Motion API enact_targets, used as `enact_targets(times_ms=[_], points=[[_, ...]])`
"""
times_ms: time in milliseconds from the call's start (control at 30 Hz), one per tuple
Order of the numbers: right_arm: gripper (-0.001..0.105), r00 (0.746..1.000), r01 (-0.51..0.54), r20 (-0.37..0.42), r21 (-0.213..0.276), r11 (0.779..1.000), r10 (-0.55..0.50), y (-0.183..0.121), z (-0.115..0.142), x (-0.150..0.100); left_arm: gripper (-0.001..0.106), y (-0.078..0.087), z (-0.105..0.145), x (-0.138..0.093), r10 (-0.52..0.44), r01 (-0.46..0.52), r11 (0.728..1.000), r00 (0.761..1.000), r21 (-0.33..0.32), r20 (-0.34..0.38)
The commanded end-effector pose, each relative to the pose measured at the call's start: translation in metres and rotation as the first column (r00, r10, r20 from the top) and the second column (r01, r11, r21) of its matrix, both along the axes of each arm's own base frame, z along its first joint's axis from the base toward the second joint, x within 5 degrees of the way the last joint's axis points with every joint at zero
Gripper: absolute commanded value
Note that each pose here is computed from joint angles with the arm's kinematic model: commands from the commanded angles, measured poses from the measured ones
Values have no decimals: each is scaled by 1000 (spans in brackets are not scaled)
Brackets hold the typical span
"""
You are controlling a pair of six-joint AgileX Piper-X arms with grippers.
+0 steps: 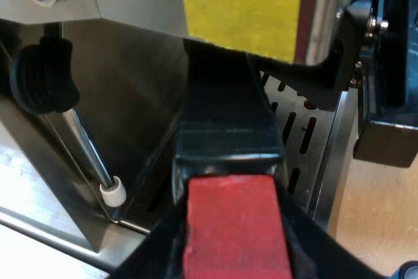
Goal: Put the handle in the coffee machine
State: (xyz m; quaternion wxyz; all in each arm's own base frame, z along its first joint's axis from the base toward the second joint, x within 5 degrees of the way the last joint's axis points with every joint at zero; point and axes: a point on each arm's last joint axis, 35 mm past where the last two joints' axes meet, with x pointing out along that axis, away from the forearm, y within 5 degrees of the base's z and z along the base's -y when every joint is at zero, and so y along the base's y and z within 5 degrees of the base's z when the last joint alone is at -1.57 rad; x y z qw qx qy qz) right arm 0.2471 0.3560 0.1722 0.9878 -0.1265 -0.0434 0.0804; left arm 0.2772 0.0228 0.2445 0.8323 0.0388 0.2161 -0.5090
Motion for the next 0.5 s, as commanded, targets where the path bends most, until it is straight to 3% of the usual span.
enact_targets(times_ms=[33, 100, 167, 500], points=[[40, 997, 4, 78, 110, 994, -12, -2, 28, 3, 45, -5, 29, -1, -137, 170, 965, 977, -202, 166], [40, 997, 4, 78, 110, 994, -12, -2, 28, 3, 59, -5, 29, -1, -137, 170, 965, 977, -202, 166], [40, 997, 4, 78, 110, 994, -12, -2, 28, 3, 65, -5, 28, -1, -131, 161, 967, 979, -197, 157], [40, 997, 4, 78, 110, 994, -12, -2, 28, 3, 66, -5, 27, 0, -109, 132, 978, 983, -160, 145]])
